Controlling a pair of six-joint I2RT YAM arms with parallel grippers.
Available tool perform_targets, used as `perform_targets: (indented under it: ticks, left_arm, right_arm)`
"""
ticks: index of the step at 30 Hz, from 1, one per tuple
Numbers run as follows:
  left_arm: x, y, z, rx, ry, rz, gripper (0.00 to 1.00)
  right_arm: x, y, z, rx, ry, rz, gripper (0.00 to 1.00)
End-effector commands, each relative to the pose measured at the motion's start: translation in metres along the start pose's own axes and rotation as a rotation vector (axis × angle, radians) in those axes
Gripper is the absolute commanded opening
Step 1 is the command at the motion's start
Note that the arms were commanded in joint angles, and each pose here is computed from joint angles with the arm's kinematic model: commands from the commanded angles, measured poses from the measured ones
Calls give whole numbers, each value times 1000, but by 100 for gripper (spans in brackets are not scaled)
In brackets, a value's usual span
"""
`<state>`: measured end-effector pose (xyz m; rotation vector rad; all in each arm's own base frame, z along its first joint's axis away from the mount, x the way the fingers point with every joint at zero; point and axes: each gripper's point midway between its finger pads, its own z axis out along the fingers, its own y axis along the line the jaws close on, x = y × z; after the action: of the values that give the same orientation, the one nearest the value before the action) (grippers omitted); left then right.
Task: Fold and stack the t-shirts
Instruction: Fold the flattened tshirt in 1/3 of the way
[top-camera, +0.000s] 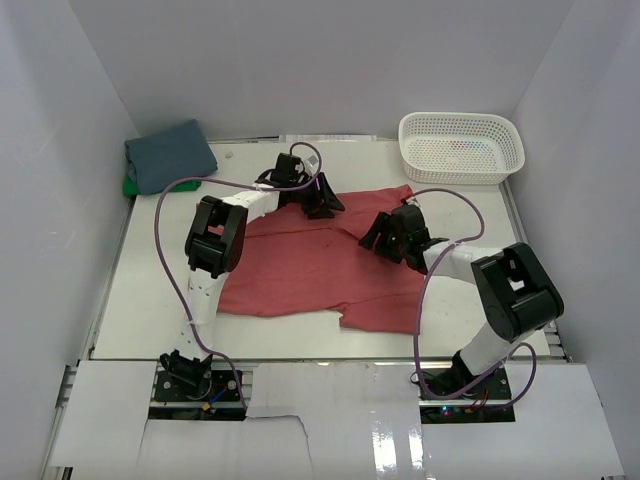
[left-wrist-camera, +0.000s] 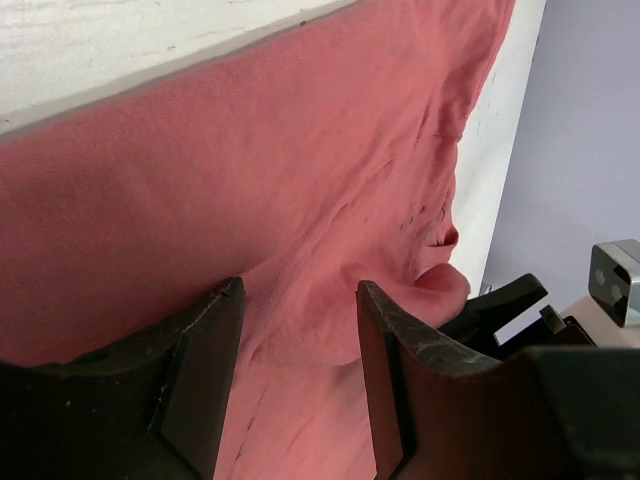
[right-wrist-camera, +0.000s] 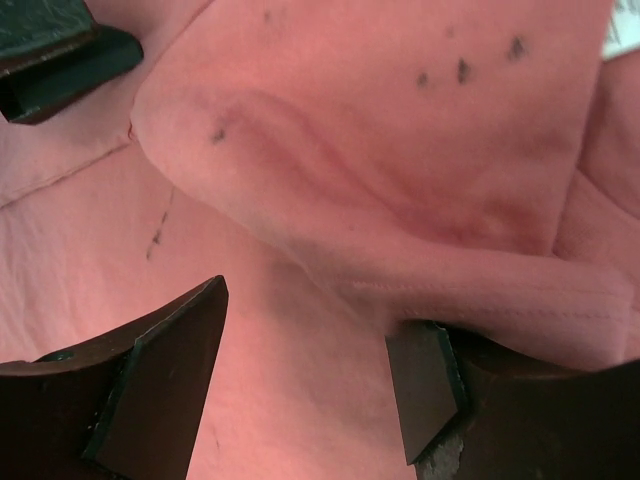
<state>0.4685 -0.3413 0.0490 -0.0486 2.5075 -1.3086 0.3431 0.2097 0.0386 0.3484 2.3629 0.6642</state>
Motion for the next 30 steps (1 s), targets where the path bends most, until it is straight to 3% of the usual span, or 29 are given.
perform_targets:
  ticks: [1, 18, 30]
  left_arm:
    - [-4, -21, -7, 49, -13, 50, 60]
    - [-1, -21, -8, 50, -3, 65, 60]
    - [-1, -18, -9, 30, 2, 76, 59]
  right_arm:
    - [-28, 13, 9, 12, -102, -42, 70]
    - [-45, 40, 18, -29, -146, -93, 70]
    - [-62, 77, 33, -134, -151, -20, 70]
